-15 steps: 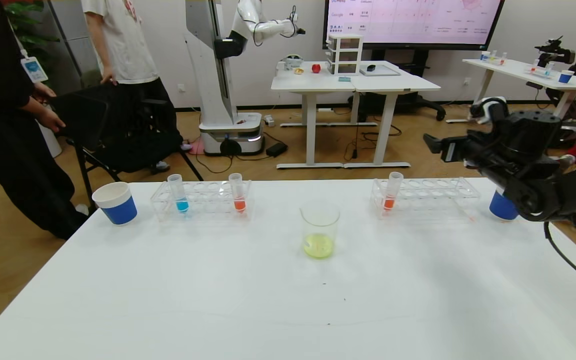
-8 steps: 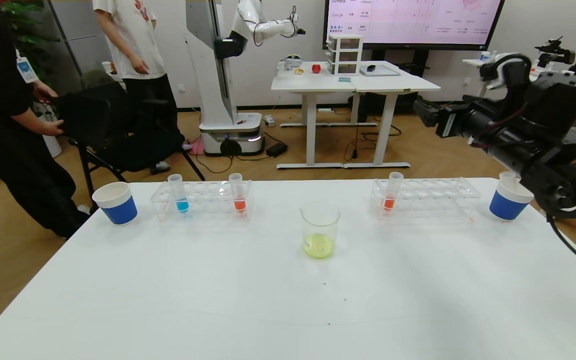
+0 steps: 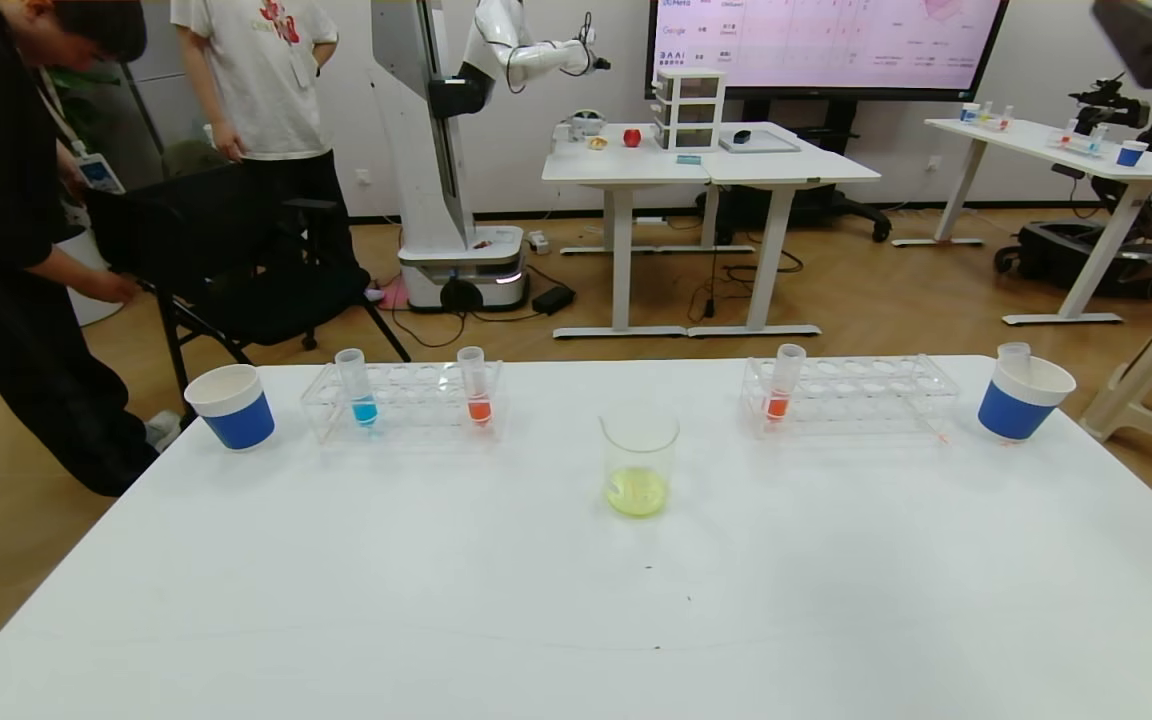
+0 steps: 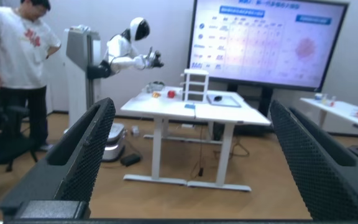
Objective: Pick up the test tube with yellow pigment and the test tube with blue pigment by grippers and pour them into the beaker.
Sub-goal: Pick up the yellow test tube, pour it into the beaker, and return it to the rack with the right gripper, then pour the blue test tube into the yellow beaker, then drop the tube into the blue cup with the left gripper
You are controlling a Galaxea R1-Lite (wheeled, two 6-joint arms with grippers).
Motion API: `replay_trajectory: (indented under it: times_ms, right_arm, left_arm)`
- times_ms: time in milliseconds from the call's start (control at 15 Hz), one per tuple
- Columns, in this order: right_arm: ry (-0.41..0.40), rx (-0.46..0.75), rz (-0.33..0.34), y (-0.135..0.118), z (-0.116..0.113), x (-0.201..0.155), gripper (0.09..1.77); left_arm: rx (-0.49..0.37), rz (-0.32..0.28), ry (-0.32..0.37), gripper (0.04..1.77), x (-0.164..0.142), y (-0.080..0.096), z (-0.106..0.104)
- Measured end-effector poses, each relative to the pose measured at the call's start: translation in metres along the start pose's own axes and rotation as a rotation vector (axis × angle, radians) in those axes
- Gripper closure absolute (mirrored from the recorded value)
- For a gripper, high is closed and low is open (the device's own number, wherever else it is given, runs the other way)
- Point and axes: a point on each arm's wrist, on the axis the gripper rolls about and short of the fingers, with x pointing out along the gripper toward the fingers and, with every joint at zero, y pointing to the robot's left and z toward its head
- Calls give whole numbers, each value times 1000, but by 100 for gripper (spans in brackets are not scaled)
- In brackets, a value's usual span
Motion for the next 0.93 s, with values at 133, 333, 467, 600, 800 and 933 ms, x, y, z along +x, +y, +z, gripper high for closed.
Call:
replay_trajectory:
  times_ms: [133,333,467,600,800,933]
  right_arm:
    - [-71,-17,-30,-8,31,-33,12]
    - [-169,-36,-55,-11,66,-94,12]
    - [-229,-59,-47,-8,80,-139,12]
    - [-267,-87,-31,-5,83,-181,12]
    - [-254,-110,-9,-1,71,-239,12]
    - [-236,-115,-2,2,60,-275,12]
  left_arm:
    - [0,0,0,6,0,0,0]
    - [0,0,0,6,0,0,0]
    - [0,0,0,6,0,0,0]
    - [0,0,0,6,0,0,0]
    - [0,0,0,6,0,0,0]
    - [0,0,0,6,0,0,0]
